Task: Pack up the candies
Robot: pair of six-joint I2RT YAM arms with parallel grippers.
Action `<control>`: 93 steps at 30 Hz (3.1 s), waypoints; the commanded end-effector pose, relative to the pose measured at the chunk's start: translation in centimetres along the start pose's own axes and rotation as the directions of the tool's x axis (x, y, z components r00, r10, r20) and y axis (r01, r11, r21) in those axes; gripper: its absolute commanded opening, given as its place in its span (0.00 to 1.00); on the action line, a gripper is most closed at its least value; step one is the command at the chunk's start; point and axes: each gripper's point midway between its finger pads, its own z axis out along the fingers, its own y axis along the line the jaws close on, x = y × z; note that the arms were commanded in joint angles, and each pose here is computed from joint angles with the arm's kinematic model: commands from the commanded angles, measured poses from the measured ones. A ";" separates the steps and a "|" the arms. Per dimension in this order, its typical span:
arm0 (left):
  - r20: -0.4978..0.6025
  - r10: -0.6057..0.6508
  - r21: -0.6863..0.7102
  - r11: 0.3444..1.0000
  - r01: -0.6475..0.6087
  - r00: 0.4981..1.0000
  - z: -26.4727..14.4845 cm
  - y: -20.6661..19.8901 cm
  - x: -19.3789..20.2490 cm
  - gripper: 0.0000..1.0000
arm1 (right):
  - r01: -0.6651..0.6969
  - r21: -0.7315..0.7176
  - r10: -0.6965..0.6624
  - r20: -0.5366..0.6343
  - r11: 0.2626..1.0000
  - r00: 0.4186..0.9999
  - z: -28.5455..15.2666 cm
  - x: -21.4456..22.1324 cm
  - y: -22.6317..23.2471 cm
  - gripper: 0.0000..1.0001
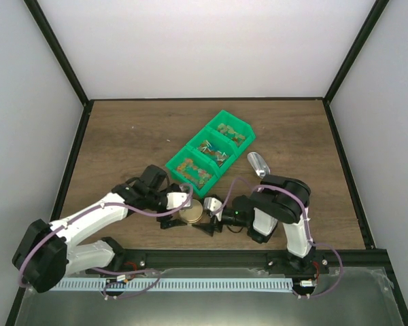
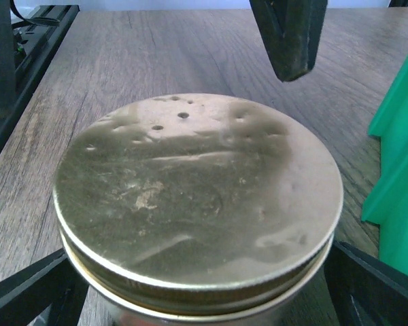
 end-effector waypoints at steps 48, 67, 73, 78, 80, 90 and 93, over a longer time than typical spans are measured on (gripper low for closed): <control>-0.113 0.117 0.095 0.990 -0.107 0.987 2.6 0.0 0.5 0.99 | 0.047 -0.065 -0.044 0.044 0.997 0.998 0.0 -1.0 1.5 0.78; 0.099 -0.021 0.031 0.999 0.018 0.995 1.4 -0.9 -2.7 0.66 | 0.012 -0.039 -0.011 0.018 0.999 1.000 0.3 -0.3 0.9 0.81; 0.079 0.004 0.032 0.999 -0.006 0.997 2.6 0.1 -2.8 0.48 | 0.011 -0.040 -0.011 0.013 0.999 1.000 0.3 -0.2 0.9 0.81; 0.002 0.019 0.051 0.998 -0.019 1.000 4.1 0.5 -1.3 0.43 | 0.012 -0.035 -0.012 0.012 0.999 1.000 0.2 -0.2 0.9 0.81; -0.063 0.037 0.077 0.996 -0.032 0.997 4.5 0.0 0.4 0.41 | 0.012 -0.037 -0.011 0.011 0.999 1.000 0.1 -0.1 1.0 0.81; 0.028 0.016 0.034 0.999 -0.017 0.999 2.1 1.2 -2.5 0.83 | 0.003 -0.040 -0.003 0.012 0.999 1.000 0.2 -0.1 1.0 0.94; 0.056 0.013 0.007 1.000 -0.013 0.998 1.5 1.2 -3.0 0.94 | 0.003 -0.034 -0.002 0.016 0.999 1.000 0.1 -0.1 0.9 0.99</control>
